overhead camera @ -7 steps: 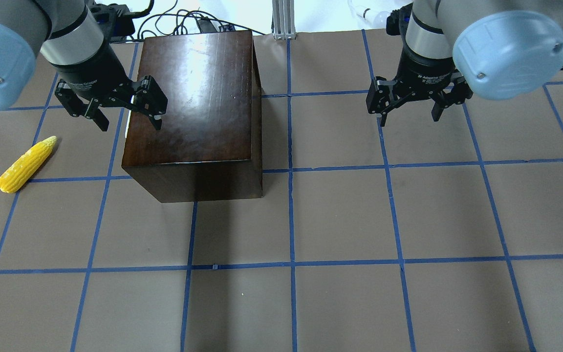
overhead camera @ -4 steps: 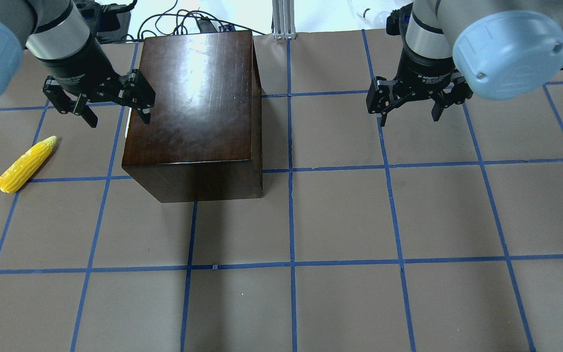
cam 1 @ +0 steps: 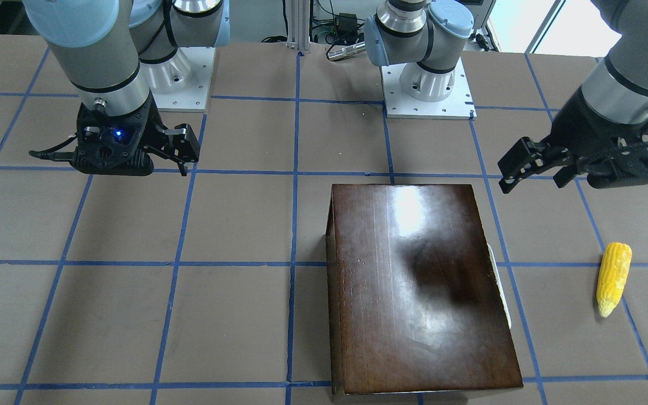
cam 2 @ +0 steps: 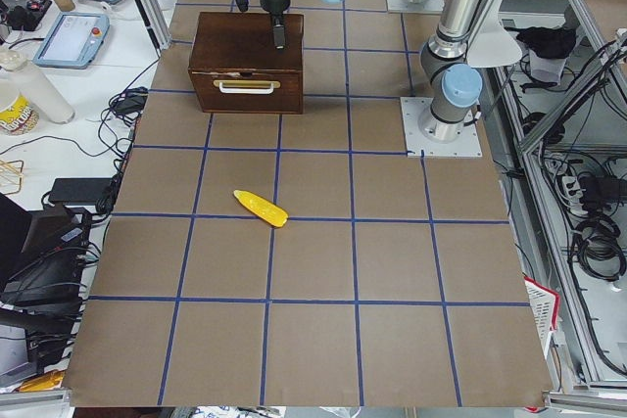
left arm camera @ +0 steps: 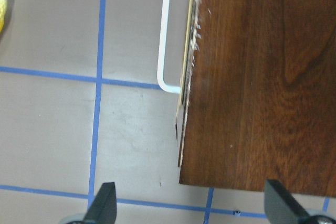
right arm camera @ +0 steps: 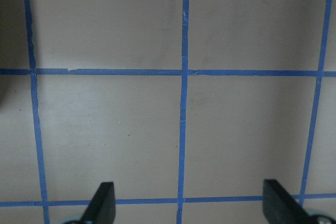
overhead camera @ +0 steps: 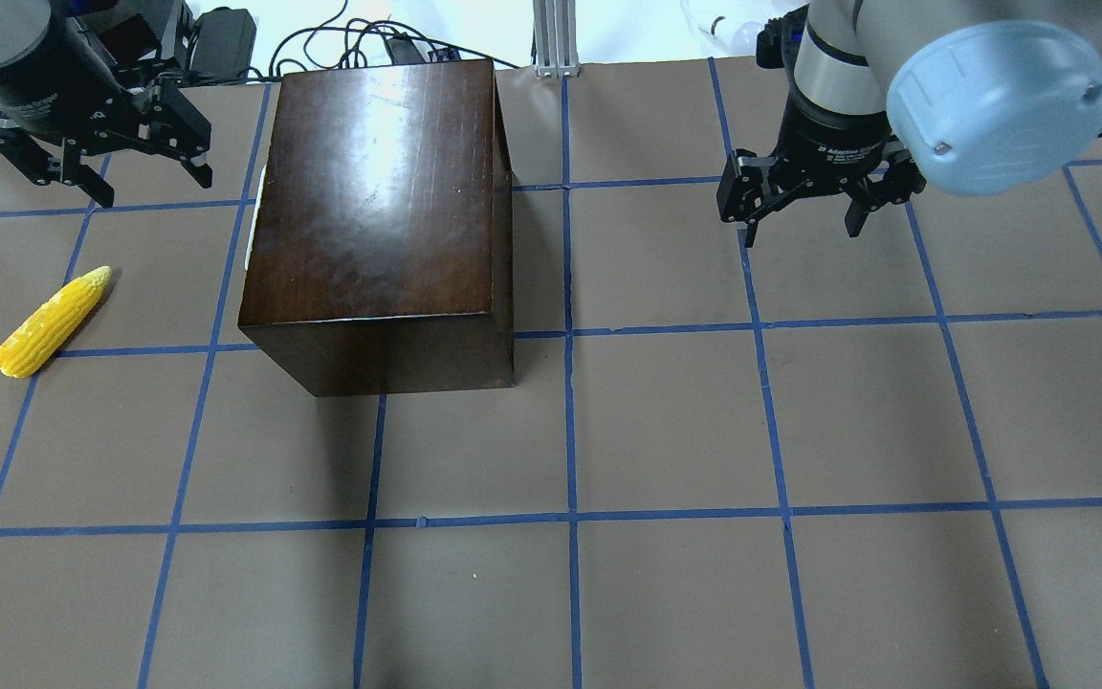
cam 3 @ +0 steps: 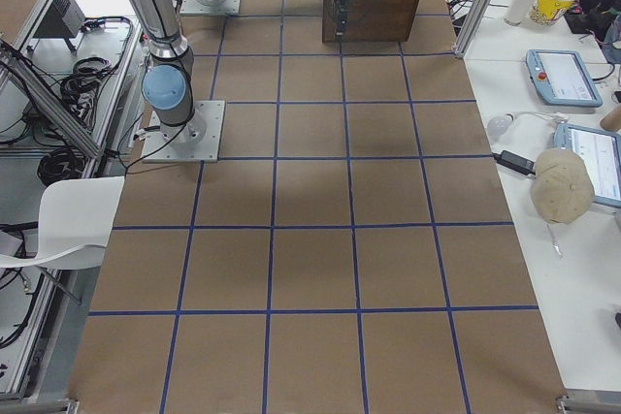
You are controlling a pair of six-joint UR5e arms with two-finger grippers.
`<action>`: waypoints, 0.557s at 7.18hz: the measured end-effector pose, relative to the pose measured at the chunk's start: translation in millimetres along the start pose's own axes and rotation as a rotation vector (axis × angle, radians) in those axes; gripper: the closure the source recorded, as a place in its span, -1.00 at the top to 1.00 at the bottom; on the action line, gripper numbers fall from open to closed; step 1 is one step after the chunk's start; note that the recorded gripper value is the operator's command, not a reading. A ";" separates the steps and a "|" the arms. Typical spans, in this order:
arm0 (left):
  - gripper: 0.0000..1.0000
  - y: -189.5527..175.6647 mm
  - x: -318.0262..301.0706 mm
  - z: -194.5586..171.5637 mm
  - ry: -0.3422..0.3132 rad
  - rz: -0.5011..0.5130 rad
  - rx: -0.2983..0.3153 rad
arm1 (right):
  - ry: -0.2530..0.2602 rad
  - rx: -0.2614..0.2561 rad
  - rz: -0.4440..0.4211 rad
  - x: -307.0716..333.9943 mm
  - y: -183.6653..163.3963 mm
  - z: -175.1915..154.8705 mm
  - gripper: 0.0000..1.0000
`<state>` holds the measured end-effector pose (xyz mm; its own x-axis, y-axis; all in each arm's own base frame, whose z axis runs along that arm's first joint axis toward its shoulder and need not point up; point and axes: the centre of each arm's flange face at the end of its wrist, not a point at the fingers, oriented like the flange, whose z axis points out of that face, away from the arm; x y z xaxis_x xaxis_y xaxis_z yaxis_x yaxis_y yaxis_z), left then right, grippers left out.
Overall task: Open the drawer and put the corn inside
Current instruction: 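Swing the left gripper out and around toward the white drawer handle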
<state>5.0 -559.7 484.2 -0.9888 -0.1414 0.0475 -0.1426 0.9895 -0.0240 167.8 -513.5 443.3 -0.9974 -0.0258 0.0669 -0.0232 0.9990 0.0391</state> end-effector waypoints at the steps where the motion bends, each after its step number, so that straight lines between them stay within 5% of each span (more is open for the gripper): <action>1: 1.00 -12.8 -24.6 5.8 0.025 0.013 0.010 | 0.000 0.000 0.000 0.0 0.0 0.0 1.00; 4: 1.00 -50.8 -91.3 48.0 0.142 0.080 0.043 | 0.001 -0.001 0.000 0.1 0.1 0.2 1.00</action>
<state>100.5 -598.5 433.1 -0.9814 -0.0537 0.1845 -0.0686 0.9948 -0.0756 167.7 -513.4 443.1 -0.9973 -0.0259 0.0680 -0.0231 0.9989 0.0405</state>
